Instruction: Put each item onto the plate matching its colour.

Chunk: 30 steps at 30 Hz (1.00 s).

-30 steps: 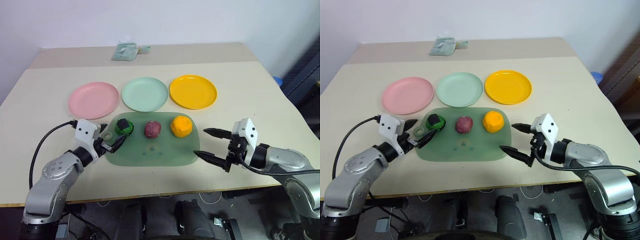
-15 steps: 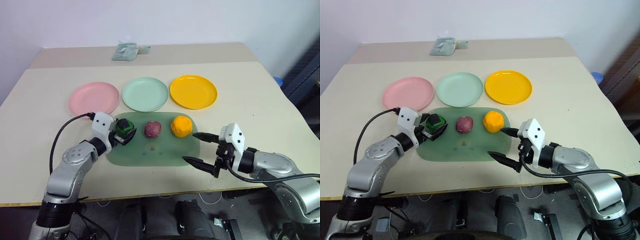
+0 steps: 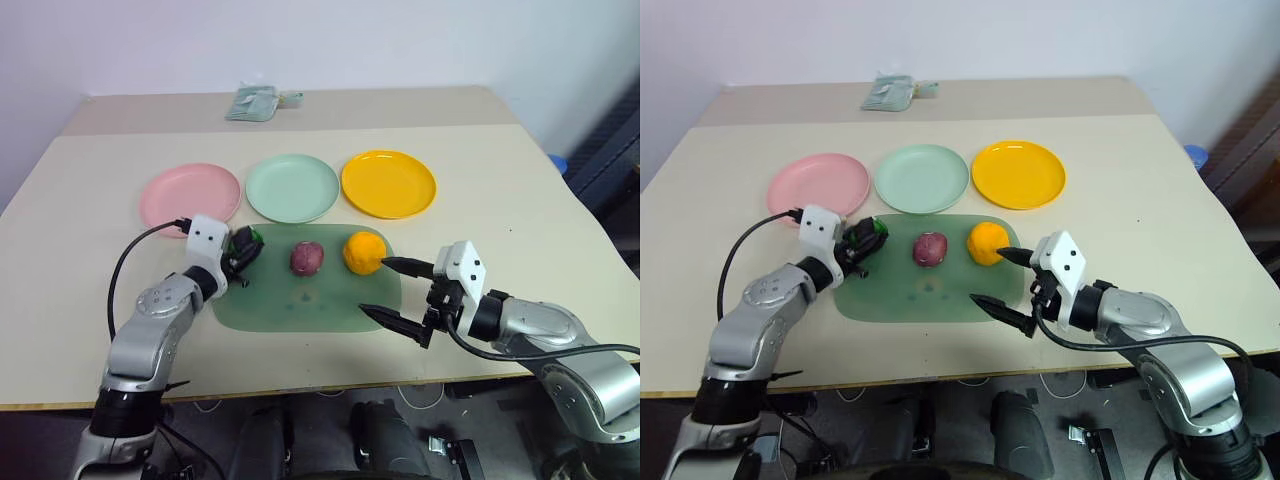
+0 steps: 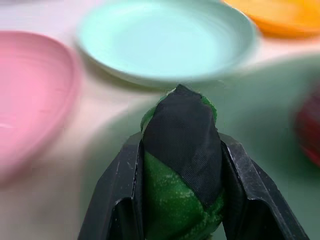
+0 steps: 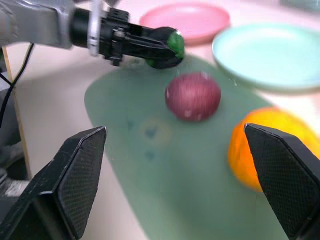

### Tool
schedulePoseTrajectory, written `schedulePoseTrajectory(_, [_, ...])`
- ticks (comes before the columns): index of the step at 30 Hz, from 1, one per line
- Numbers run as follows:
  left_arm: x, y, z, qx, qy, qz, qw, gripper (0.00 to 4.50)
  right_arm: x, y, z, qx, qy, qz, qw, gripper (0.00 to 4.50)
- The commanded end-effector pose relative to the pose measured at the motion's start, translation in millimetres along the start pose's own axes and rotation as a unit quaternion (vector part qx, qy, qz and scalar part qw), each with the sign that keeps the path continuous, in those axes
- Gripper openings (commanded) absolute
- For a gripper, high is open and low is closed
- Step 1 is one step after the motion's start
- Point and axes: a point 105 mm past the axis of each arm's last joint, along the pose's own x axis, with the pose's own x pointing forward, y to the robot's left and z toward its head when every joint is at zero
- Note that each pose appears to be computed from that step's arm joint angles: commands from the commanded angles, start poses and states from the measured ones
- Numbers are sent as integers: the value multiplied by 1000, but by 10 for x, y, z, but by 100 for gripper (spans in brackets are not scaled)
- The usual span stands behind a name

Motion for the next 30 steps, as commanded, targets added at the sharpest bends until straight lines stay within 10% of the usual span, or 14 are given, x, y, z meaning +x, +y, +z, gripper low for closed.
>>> schedulePoseTrajectory(1, [222,6,344,-4,-46,34,998,123,48,-16,110,-19,-22,-2,1000,450])
schedulePoseTrajectory(12, [1156,-274,573,-5,1,28,1000,123,129,-66,153,-27,-39,-17,999,450])
schedulePoseTrajectory(16, [1235,-314,584,-19,6,14,1000,316,103,-58,146,-27,-39,-29,998,450])
schedulePoseTrajectory(19, [1233,-294,636,-17,-5,14,1000,443,78,-60,138,-26,-38,-39,998,450])
schedulePoseTrajectory(25, [987,-123,942,-54,-95,4,994,443,46,-71,140,-27,-37,-52,998,450])
schedulePoseTrajectory(30, [430,-9,732,-3,-95,-62,994,443,10,-119,119,-28,-30,-58,997,450])
